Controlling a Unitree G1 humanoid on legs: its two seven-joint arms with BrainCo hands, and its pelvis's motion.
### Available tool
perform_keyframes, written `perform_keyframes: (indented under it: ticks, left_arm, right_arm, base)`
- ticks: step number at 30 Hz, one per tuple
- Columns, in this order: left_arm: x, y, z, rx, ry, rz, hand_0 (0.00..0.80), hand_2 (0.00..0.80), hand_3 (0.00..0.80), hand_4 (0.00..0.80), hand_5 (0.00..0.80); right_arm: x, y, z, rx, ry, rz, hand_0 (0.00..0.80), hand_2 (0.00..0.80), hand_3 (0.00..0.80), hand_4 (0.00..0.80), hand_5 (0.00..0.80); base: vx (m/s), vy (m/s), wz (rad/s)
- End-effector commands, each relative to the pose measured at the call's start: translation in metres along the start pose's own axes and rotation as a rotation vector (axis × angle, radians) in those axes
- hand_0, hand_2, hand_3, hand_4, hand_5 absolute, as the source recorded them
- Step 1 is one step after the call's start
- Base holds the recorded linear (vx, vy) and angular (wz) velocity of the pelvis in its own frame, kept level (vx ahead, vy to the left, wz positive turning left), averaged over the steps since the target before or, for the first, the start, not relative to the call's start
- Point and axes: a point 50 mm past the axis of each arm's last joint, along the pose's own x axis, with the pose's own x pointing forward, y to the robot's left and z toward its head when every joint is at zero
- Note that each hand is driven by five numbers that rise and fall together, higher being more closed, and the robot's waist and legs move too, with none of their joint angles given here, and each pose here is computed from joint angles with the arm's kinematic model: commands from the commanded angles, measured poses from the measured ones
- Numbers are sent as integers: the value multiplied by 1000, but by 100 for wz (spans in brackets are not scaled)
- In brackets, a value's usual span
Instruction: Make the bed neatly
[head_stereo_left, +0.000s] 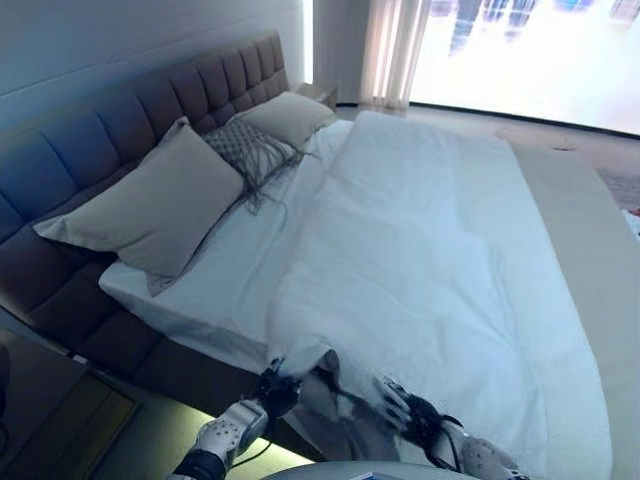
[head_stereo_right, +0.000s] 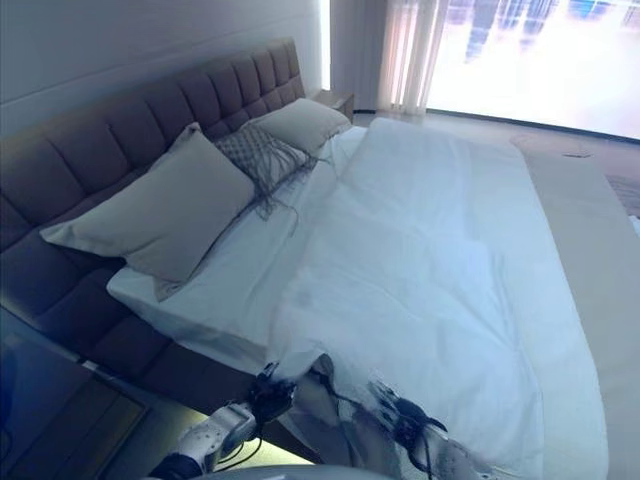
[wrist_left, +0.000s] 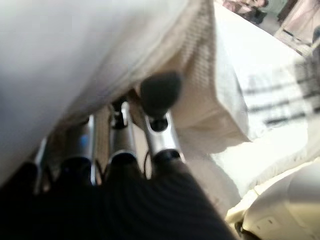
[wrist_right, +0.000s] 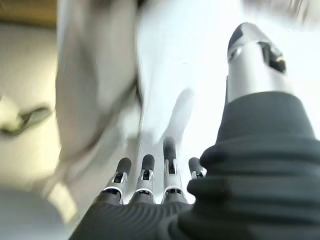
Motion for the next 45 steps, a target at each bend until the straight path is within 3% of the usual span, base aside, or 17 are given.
perform_keyframes:
  ticks: [1,10,16,22,32,39,45]
  left_arm:
    - [11,-79,41,97,-76,-222,800,800,800,800,800]
    - [-2,-65,84,269,-247,-46,800,800,800,800,800]
    - [-51,-58,163,330,-527,31,800,800,800,800,800]
    - [-107,-36,210,341,-753,66,800,800,800,800,800]
    - [-155,7,233,209,-898,132,800,800,800,800,800]
    - [-149,12,225,230,-880,42,800,800,800,800,800]
    - [-147,20,212,187,-900,15,800,800,800,800,800]
  right_arm:
    - [2,-4,16,119,-94,82,0,0,0,0,0]
    - [-7,-57,30,279,-248,-7,0,0,0,0,0]
    - [-12,-72,39,240,-315,20,0,0,0,0,0]
    - [-12,-74,43,231,-354,95,0,0,0,0,0]
    - [-8,-66,33,267,-377,185,0,0,0,0,0]
    - [-6,-58,31,286,-379,246,0,0,0,0,0]
    - [-6,-24,41,252,-397,338,0,0,0,0,0]
  base:
    - [-19,-42,2]
    - [28,2,1]
    - [77,58,-8]
    - [54,108,-32]
    - [21,212,-14]
    - [-36,172,1]
    - [-134,97,-17]
